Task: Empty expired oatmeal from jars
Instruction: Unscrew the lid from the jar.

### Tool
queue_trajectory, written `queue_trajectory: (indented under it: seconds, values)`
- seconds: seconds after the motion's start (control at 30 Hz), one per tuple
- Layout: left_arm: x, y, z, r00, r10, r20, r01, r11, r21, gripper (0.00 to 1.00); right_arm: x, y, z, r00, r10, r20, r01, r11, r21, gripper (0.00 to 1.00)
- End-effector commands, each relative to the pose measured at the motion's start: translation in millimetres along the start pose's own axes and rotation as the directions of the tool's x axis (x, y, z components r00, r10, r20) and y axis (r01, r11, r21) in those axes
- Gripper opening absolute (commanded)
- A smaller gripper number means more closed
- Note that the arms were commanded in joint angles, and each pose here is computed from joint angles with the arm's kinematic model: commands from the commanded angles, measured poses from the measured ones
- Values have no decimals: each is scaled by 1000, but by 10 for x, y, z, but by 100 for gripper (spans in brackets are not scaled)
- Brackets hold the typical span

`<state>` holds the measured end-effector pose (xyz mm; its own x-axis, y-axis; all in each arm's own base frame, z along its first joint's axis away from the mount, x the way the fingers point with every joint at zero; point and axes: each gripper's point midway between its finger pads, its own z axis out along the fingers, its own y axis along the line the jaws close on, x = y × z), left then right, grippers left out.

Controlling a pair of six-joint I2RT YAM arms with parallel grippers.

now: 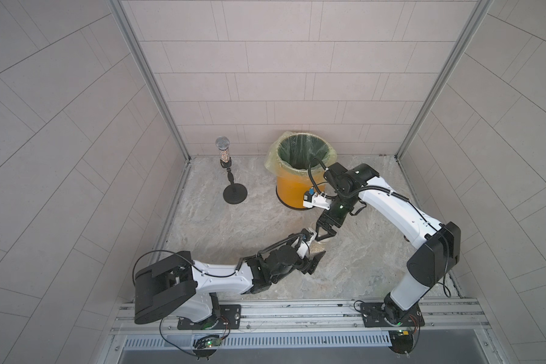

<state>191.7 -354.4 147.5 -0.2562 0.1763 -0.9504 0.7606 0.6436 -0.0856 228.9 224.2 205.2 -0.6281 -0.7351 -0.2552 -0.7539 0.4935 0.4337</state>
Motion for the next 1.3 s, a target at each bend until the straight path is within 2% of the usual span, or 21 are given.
queue_trajectory:
  seconds: [0.0,0.23,0.3,0.37,0.43,0.53,0.73,0.87,1.1,1.27]
  values:
    - [-586,-88,-65,985,-37,168,32,999,31,0,-13,65,-42,999,42,24,-42,999,-13,98]
    - [-592,-82,-54,985,-36,171,32,999,24,0,-72,45,-97,994,82,67,-83,996,16,88]
    - [-597,-77,-53,985,-33,170,30,999,21,0,-56,64,-86,995,78,58,-78,997,5,78]
    - [-607,-69,-58,984,-33,173,30,999,17,0,-33,85,-74,997,65,44,-65,998,-11,61]
    - [-615,-61,-68,984,-34,176,32,999,14,0,2,112,-65,998,49,27,-48,999,-25,58]
    - [-616,-37,-87,983,-31,178,31,1000,3,0,67,158,-40,1000,17,-2,-17,998,-57,40]
    - [-648,-5,-134,981,-34,191,36,999,-8,0,231,236,25,996,-68,-62,60,990,-127,31]
    - [-664,9,-154,980,-40,194,42,999,-10,0,298,156,74,986,-148,-80,140,985,-102,29]
    - [-657,1,-153,981,-40,192,41,999,-3,0,226,248,-81,940,-341,9,340,935,-99,30]
    - [-652,17,-192,980,-42,193,44,999,-4,0,180,268,-248,904,-427,28,428,902,-64,30]
